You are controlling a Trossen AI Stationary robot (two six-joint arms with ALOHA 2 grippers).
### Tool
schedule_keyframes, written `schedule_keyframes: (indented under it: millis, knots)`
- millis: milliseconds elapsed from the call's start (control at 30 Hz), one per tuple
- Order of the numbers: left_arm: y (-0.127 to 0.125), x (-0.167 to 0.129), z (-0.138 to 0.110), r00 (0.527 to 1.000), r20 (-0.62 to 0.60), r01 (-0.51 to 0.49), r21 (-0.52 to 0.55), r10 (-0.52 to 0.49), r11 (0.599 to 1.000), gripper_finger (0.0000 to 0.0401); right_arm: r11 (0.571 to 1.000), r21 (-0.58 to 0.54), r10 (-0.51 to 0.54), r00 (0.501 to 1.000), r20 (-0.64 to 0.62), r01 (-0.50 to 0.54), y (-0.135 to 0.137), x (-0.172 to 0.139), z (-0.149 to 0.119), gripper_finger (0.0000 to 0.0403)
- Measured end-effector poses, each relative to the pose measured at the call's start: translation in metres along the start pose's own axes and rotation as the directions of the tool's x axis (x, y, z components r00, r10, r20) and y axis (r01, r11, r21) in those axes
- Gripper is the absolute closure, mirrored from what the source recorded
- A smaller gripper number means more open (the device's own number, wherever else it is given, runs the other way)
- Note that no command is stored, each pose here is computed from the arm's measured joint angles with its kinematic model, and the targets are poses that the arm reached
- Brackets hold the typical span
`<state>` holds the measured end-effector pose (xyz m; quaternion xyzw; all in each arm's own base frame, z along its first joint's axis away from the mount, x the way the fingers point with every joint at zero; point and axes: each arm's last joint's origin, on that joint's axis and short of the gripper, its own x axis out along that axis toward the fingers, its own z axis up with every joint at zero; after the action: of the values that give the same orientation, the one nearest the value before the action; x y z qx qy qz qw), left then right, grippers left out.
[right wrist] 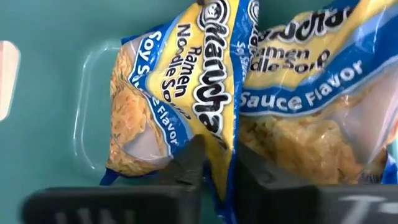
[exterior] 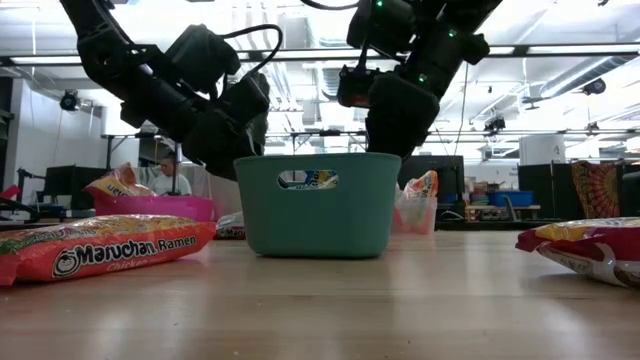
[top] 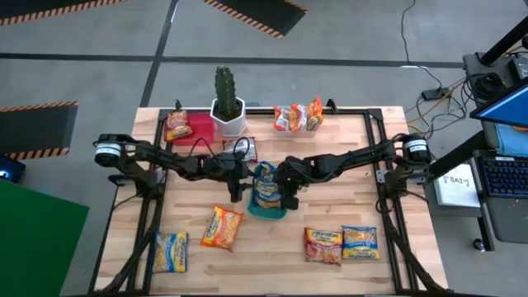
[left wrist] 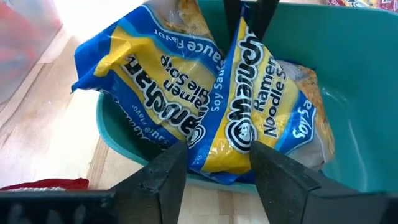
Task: Sort Maruchan noodles
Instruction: Put the blue noodle pack into the green bin
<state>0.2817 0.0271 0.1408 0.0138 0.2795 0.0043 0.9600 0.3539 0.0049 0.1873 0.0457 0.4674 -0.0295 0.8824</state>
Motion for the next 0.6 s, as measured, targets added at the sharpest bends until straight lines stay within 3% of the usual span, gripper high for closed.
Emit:
schedule_keyframes:
  millis: [67, 300, 600]
  knots:
    - [0.0, 0.0, 0.001, 1.0, 0.01, -0.001, -0.001, 0.001, 1.0, 0.0249, 1.0, -0.009, 0.001, 1.0, 0.009, 0.0, 0.0, 0.0, 0.001, 0.0385]
    - [0.001, -0.001, 0.011, 0.999, 0.047, -0.003, 0.009, 0.003, 1.0, 0.0243, 0.998, -0.061, 0.001, 0.999, 0.037, 0.001, 0.002, -0.005, 0.01, 0.0394]
    - [-0.001, -0.001, 0.016, 0.994, 0.084, 0.064, 0.018, -0.065, 0.998, 0.0174, 0.982, -0.184, -0.037, 0.997, 0.065, 0.048, 0.015, -0.013, 0.02, 0.0394]
